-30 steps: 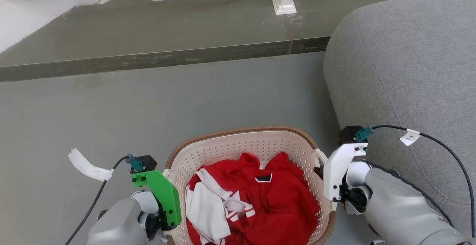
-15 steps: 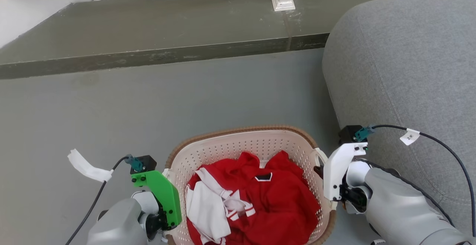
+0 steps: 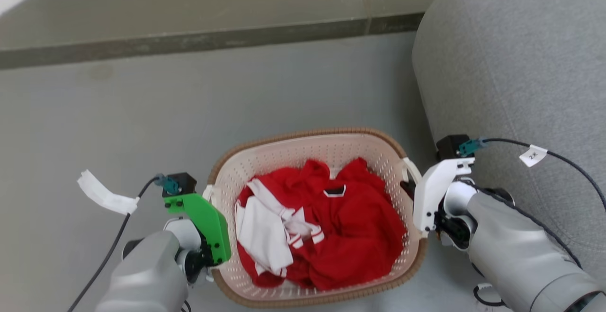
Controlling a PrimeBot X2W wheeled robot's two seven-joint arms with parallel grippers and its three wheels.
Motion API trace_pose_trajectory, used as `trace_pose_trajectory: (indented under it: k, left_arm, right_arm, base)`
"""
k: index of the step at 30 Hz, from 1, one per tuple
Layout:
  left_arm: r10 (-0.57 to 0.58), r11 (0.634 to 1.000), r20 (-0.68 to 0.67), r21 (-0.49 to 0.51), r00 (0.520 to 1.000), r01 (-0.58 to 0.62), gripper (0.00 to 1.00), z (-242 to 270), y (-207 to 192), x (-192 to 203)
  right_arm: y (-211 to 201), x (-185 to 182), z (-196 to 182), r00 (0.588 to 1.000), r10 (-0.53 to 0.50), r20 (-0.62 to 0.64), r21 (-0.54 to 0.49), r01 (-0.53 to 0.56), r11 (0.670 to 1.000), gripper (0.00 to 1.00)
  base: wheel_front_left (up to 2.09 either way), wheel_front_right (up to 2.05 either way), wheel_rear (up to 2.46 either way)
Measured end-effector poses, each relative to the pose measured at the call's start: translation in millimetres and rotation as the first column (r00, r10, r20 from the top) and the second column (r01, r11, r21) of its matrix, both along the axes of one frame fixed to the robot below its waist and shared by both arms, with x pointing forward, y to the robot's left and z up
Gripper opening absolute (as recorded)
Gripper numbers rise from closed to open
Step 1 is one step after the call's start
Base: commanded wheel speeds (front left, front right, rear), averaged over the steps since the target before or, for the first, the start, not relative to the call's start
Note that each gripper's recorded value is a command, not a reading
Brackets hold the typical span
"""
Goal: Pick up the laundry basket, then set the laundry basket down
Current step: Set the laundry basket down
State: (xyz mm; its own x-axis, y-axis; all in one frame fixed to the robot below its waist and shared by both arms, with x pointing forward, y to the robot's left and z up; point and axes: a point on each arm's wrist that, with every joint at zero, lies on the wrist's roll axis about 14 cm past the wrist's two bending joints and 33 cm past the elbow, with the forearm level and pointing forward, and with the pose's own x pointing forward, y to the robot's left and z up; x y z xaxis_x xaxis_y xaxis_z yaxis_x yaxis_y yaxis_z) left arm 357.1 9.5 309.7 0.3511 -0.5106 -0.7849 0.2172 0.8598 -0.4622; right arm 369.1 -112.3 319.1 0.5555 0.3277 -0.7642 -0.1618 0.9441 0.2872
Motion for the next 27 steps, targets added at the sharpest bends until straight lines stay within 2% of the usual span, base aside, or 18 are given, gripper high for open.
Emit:
trace_pose_trajectory:
  k: [27]
  left_arm:
    - [0.089,0.995,0.010,-0.040,0.996,-0.088,0.00,-70.8,-3.8,52.0]
  right_arm:
    - [-2.7,48.6,-72.2,0.999,-0.047,0.007,0.033,0.047,0.998,0.00]
  base:
    - [0.00,0.00,0.00]
